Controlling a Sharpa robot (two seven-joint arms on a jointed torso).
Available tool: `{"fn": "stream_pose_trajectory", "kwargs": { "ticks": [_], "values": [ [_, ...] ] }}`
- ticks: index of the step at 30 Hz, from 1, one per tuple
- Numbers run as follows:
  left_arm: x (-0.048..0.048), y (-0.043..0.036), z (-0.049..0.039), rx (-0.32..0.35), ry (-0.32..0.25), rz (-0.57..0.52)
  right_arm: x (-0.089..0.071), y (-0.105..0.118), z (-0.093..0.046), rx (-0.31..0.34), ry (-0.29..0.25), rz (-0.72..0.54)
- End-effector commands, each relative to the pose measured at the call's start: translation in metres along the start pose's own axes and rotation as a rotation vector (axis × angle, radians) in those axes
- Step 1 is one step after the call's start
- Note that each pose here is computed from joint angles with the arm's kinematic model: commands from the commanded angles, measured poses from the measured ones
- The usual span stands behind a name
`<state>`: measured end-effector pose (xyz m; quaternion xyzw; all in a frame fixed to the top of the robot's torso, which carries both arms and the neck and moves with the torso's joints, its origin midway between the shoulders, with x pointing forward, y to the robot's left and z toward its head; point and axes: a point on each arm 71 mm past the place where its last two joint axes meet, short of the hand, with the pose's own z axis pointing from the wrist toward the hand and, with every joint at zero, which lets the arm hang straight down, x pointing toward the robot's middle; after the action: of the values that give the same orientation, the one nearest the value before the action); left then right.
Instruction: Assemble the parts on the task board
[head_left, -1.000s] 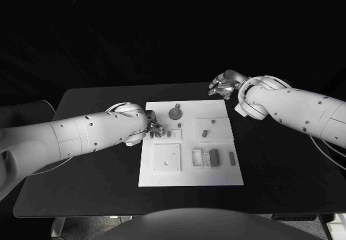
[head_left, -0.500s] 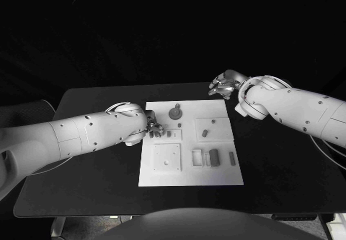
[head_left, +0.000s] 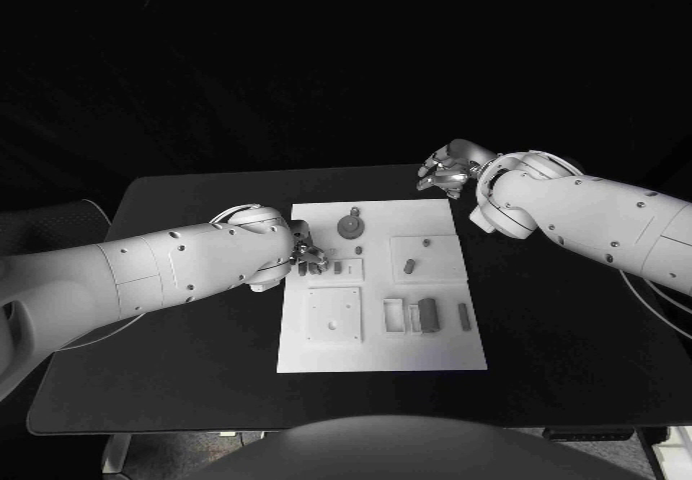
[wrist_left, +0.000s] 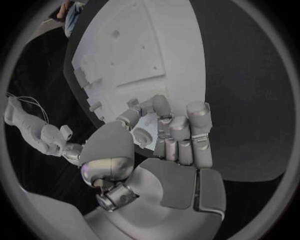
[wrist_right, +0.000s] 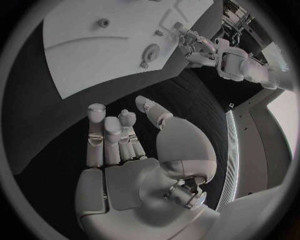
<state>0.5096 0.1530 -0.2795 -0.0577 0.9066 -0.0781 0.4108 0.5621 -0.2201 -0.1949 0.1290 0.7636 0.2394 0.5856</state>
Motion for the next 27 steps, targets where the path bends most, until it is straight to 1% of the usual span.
{"fn": "stream_pose_trajectory", "kwargs": {
  "ticks": [1,27],
  "values": [
    [0.0063,0.0002,0.0011,-0.005,0.026,0.009,0.0011,0.0006,0.0,-0.006,0.013,-0.006],
    [0.0053,0.0004,0.0015,0.001,0.018,-0.009,0.002,0.0008,0.0004,-0.006,0.016,-0.006]
  ]
}}
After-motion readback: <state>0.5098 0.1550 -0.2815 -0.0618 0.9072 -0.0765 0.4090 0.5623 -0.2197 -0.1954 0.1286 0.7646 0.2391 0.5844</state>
